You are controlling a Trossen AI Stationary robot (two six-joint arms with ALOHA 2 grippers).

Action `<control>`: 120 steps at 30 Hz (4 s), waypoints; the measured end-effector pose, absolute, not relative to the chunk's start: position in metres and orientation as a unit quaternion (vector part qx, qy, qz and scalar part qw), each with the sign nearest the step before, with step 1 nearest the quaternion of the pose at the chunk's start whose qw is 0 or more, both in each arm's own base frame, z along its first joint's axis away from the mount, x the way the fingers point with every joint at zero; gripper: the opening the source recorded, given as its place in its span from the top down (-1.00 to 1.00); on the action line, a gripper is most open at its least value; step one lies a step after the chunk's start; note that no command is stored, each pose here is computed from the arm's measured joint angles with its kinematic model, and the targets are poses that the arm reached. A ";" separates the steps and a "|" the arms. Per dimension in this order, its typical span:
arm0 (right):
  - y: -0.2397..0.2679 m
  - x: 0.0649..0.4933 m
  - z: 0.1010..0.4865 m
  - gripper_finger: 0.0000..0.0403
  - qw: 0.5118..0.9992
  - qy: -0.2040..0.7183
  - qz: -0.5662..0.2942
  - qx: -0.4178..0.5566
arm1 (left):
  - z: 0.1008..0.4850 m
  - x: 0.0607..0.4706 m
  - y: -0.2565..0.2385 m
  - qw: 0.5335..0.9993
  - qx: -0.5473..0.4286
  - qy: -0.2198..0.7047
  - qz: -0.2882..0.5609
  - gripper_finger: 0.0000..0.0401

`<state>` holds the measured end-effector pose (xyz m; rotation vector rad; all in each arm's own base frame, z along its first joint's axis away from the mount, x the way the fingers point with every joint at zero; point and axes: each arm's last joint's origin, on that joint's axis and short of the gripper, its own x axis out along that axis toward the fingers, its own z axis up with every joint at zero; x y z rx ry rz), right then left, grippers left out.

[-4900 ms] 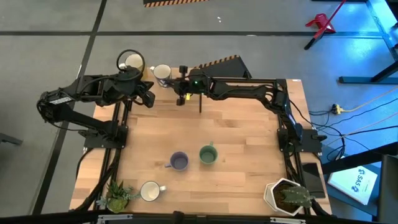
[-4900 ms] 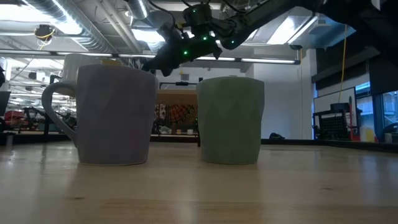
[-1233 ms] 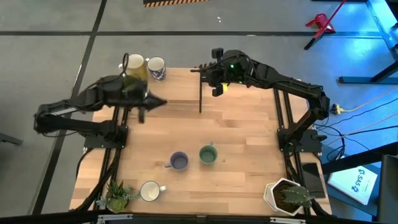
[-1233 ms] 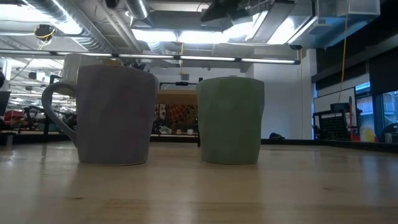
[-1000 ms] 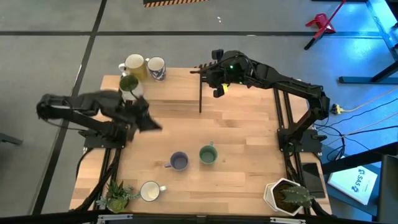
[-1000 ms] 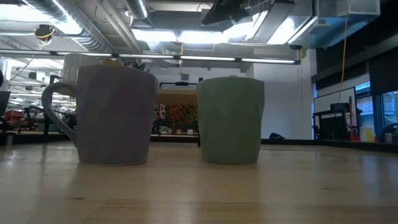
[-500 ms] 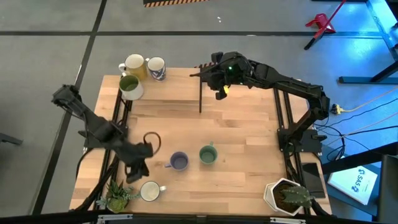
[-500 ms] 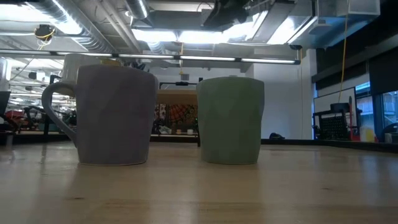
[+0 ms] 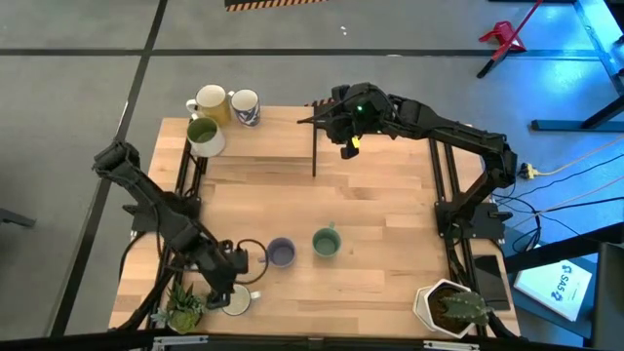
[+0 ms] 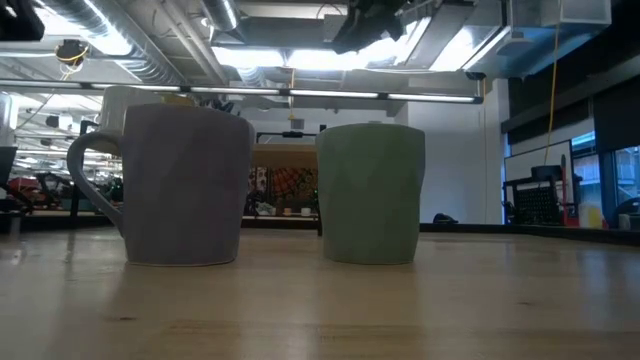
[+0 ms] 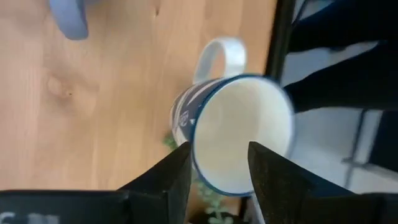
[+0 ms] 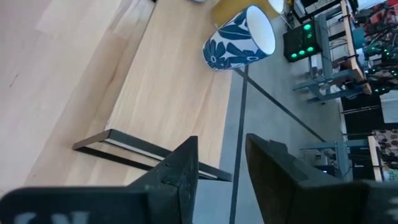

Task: Place coffee mugs
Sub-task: Put the blue cup on the shelf aligned with the other blue cup

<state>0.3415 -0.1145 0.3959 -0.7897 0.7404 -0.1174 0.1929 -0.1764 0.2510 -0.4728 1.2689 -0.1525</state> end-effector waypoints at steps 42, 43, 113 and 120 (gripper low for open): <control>-0.111 0.337 0.388 0.37 0.852 0.381 -0.012 -0.359 | 0.258 0.193 -0.143 0.631 -0.489 0.568 0.200 0.92; -0.111 0.336 0.388 0.37 0.851 0.383 -0.011 -0.358 | 0.264 0.189 -0.139 0.630 -0.508 0.547 0.214 0.92; -0.110 0.334 0.385 0.37 0.852 0.399 -0.008 -0.340 | 0.344 0.220 0.131 0.548 -0.393 0.466 0.573 0.92; -0.110 0.334 0.385 0.37 0.851 0.399 -0.007 -0.340 | 0.343 0.215 0.140 0.537 -0.397 0.460 0.586 0.92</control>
